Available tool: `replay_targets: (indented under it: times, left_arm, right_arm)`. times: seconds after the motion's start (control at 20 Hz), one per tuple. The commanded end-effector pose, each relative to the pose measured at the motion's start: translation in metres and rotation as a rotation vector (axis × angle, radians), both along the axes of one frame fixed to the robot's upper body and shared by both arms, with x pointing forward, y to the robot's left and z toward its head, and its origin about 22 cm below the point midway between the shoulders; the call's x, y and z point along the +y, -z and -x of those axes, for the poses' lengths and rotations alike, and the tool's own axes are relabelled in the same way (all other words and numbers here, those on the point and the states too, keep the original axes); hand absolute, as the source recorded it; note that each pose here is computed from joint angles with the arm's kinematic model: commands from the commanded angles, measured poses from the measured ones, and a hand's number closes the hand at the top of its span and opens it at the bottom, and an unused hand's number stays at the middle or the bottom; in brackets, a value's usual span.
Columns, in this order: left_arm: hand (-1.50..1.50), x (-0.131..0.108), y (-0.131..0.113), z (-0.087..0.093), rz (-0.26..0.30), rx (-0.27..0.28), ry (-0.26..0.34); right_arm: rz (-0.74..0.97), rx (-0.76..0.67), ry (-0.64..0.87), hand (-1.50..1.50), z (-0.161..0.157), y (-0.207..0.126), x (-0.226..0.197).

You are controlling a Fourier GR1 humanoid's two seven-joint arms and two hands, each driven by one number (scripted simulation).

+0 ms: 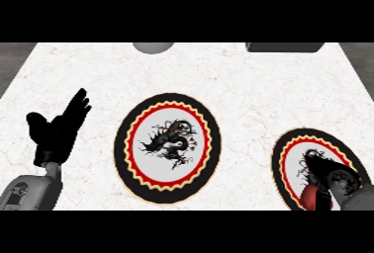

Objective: Pick the bell pepper from the plate and place it in the plate

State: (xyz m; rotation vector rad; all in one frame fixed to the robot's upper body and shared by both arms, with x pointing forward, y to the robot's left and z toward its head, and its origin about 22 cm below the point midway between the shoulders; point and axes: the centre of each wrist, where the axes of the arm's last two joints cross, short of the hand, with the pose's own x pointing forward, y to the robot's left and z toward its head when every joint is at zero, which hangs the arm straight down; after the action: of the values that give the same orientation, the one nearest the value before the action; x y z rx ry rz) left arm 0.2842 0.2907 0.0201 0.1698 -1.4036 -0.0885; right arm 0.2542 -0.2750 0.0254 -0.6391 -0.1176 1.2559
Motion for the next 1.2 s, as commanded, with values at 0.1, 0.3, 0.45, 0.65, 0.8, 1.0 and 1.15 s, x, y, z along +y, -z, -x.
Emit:
replay_targets:
  times: [0.1, 0.3, 0.45, 0.65, 0.8, 1.0, 1.15]
  left_arm:
    - [0.0, -0.004, 0.01, 0.003, -0.005, -0.013, 0.003]
    - [0.0, -0.003, 0.008, 0.011, 0.009, 0.012, 0.004]
    - [0.0, -0.005, 0.003, 0.016, 0.005, -0.01, 0.012]
    - [0.0, -0.021, -0.006, -0.006, 0.008, -0.018, 0.044]
    - [0.0, -0.027, 0.001, -0.001, -0.002, -0.003, 0.084]
    - [0.0, -0.034, -0.003, -0.007, 0.0, -0.004, 0.114]
    - [0.0, -0.034, -0.005, -0.011, 0.006, -0.003, 0.099]
  right_arm:
    - [0.021, 0.156, -0.028, 1.5, 0.01, 0.025, 0.0]
    - [-0.017, 0.138, -0.032, 1.5, 0.008, 0.025, 0.014]
    - [-0.013, 0.106, -0.021, 1.5, -0.008, 0.004, 0.005]
    - [-0.34, -0.228, -0.167, 1.5, 0.003, -0.016, 0.143]
    - [-0.521, -0.432, -0.278, 1.5, 0.001, -0.057, 0.189]
    - [-0.534, -0.683, -0.351, 1.5, 0.008, -0.085, 0.249]
    - [-0.515, -0.909, -0.354, 1.5, 0.012, -0.103, 0.281]
